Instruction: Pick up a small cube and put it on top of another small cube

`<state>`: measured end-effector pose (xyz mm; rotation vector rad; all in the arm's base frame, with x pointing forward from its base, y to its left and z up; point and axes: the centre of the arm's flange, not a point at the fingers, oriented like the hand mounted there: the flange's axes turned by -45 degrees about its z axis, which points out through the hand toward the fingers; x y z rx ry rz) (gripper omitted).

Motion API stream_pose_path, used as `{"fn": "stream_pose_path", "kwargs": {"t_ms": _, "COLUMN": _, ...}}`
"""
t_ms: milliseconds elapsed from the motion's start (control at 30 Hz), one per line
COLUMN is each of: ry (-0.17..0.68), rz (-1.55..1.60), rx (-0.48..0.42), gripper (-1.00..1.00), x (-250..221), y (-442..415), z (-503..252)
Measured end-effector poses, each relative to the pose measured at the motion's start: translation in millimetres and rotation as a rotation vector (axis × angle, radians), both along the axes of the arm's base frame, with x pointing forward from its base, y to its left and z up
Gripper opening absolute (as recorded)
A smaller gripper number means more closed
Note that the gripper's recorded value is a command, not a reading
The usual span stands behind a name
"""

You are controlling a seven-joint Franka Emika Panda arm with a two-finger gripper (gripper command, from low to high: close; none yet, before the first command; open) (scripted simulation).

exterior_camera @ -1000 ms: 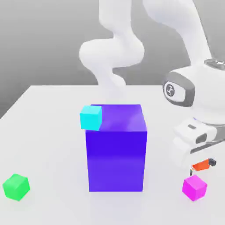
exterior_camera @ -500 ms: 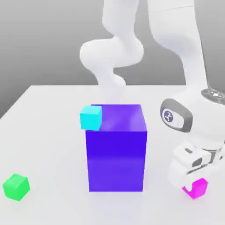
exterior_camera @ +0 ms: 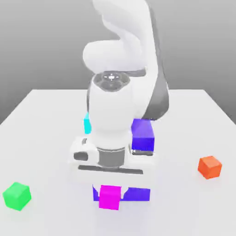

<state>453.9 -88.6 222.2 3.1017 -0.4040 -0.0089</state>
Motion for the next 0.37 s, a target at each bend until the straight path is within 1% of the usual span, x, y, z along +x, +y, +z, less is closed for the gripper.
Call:
{"fn": "stream_pose_path", "kwargs": {"t_ms": 133, "ry": -0.005, "rz": -0.226, "rx": 0.006, "gripper": -1.0, "x": -31, "y": -100, "z": 7}}
{"fn": "stream_pose_path", "kwargs": {"t_ms": 233, "ry": -0.01, "rz": -0.398, "rx": 0.011, "gripper": -1.0, "x": -57, "y": -175, "z": -19}}
{"fn": "stream_pose_path", "kwargs": {"t_ms": 267, "ry": -0.01, "rz": -0.428, "rx": 0.012, "gripper": 1.0, "x": -63, "y": -188, "z": -33}}
{"fn": "stream_pose_path", "kwargs": {"t_ms": 367, "ry": -0.01, "rz": -0.428, "rx": 0.012, "gripper": 1.0, "x": -63, "y": -188, "z": -33}}
